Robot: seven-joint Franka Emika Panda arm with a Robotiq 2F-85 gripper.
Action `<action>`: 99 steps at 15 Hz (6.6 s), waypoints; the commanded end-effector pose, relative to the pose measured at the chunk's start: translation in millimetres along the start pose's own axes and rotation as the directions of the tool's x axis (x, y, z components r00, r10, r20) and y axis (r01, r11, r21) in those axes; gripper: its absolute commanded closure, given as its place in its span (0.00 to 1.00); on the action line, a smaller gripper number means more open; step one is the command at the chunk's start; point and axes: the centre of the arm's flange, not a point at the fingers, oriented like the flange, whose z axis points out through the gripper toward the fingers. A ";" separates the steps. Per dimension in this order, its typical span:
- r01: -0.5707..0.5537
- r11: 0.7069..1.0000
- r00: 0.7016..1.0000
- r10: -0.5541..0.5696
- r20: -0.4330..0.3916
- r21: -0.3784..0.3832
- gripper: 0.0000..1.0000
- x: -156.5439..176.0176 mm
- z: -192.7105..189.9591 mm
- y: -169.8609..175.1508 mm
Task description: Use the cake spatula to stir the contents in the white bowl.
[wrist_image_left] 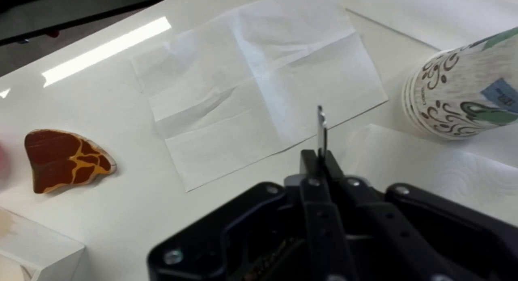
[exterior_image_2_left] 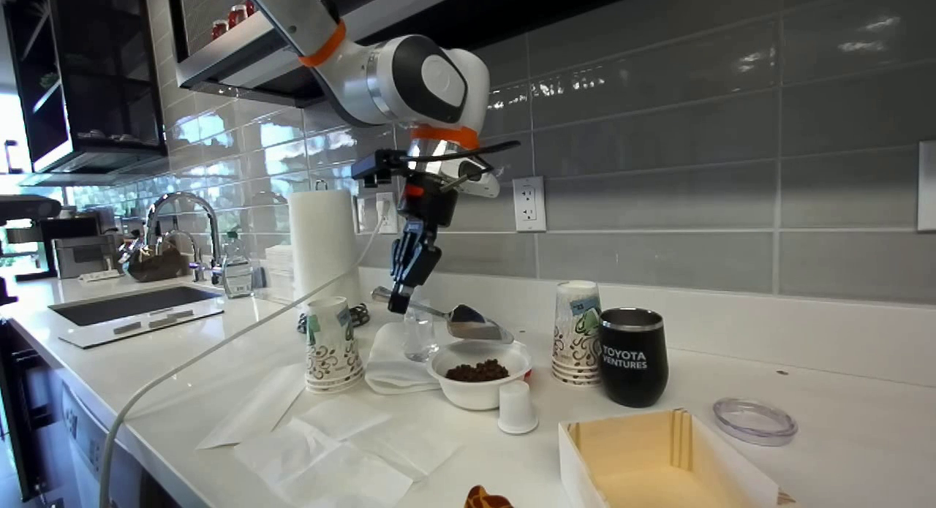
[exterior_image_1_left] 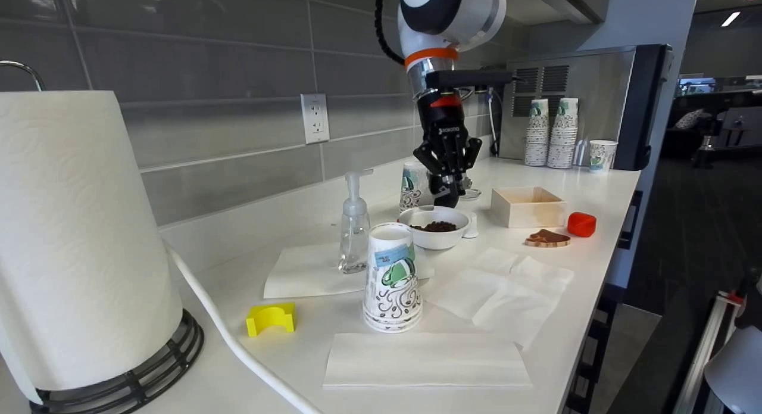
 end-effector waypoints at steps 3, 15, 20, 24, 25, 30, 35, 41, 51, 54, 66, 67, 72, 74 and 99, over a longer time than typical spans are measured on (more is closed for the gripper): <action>-0.009 0.988 0.988 -0.015 0.153 0.154 0.99 9.2 -1.6 37.5; -0.102 0.977 0.964 0.051 0.260 0.185 0.99 31.1 25.7 39.2; -0.056 0.964 0.963 -0.016 0.268 0.260 0.99 33.7 28.2 30.6; -0.052 0.955 0.969 -0.021 0.244 0.291 0.99 37.5 27.9 23.9; -0.055 0.954 0.972 -0.016 0.233 0.294 0.99 38.4 27.2 23.7; -0.104 0.958 0.987 0.066 0.149 0.268 0.99 43.3 21.9 30.7; -0.180 0.963 0.978 0.154 0.142 0.200 0.99 38.0 23.1 38.1; -0.141 0.980 0.972 0.110 0.210 0.141 0.99 30.5 26.3 40.6; -0.025 0.948 0.970 -0.053 0.237 0.316 0.99 29.4 24.2 31.1; -0.007 0.922 0.971 -0.087 0.224 0.387 0.99 29.9 20.8 28.1; -0.131 0.945 0.987 0.096 0.128 0.300 0.99 31.5 15.8 41.8; -0.137 0.951 0.986 0.102 0.134 0.279 0.99 29.3 15.7 43.4; -0.133 0.971 0.979 0.097 0.179 0.201 0.99 18.6 16.0 49.5; -0.099 0.976 0.975 0.056 0.216 0.194 0.99 13.9 15.6 49.8; -0.058 0.930 0.988 0.002 0.152 0.363 0.99 49.5 9.0 50.6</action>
